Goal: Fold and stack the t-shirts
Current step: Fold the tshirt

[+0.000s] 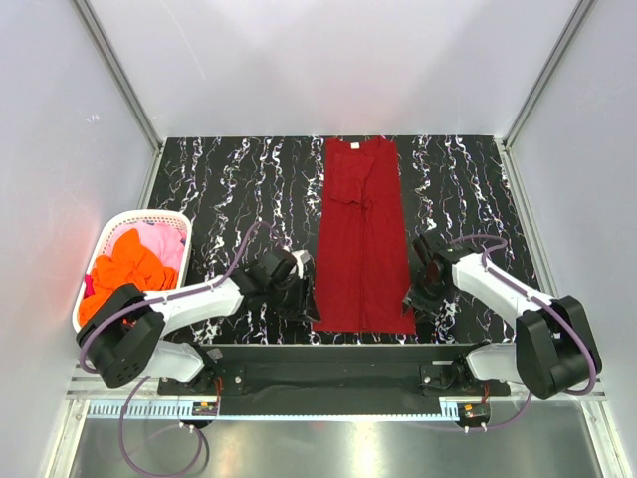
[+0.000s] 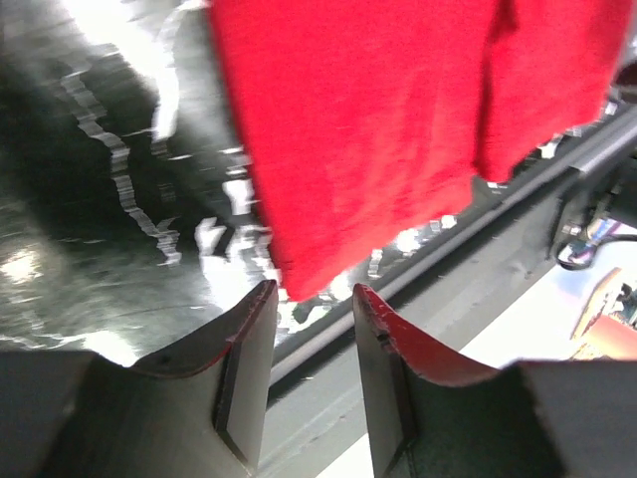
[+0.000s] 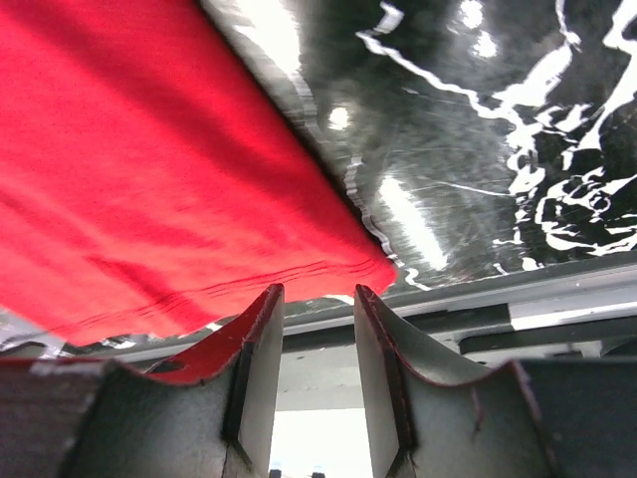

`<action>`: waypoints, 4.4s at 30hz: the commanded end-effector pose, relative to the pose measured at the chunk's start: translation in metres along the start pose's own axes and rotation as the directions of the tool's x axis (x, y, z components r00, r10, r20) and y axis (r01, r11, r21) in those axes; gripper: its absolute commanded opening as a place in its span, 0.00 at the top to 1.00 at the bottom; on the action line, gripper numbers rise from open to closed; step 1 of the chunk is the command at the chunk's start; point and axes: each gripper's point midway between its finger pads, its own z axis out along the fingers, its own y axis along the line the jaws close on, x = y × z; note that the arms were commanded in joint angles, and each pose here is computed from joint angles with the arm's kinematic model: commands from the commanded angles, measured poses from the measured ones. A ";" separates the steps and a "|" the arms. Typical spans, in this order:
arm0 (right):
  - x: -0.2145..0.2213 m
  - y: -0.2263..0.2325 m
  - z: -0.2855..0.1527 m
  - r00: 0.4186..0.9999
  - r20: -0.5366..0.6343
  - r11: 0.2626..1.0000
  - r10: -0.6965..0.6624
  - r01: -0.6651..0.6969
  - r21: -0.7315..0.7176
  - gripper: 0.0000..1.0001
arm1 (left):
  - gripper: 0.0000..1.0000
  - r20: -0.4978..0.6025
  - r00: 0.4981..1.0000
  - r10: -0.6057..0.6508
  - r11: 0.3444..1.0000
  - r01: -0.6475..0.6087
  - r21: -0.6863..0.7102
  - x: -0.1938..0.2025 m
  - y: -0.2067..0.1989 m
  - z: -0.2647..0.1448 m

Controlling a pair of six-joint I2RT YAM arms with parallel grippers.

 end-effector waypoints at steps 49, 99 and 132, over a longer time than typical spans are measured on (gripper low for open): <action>-0.007 0.008 -0.027 0.998 0.042 0.978 -0.042 0.049 -0.205 0.73 | 1.00 -0.097 0.993 0.070 0.997 -0.072 -0.011 0.024 -0.098 0.090; -0.021 0.020 -0.044 0.995 0.093 0.976 -0.039 0.058 -0.209 0.72 | 0.73 -0.056 0.976 0.208 0.963 -0.215 -0.164 -0.004 -0.090 0.051; 0.002 -0.001 -0.012 0.986 -0.088 0.985 -0.145 0.135 -0.109 0.50 | 0.67 -0.012 0.988 0.155 0.988 -0.155 -0.009 -0.025 -0.092 0.005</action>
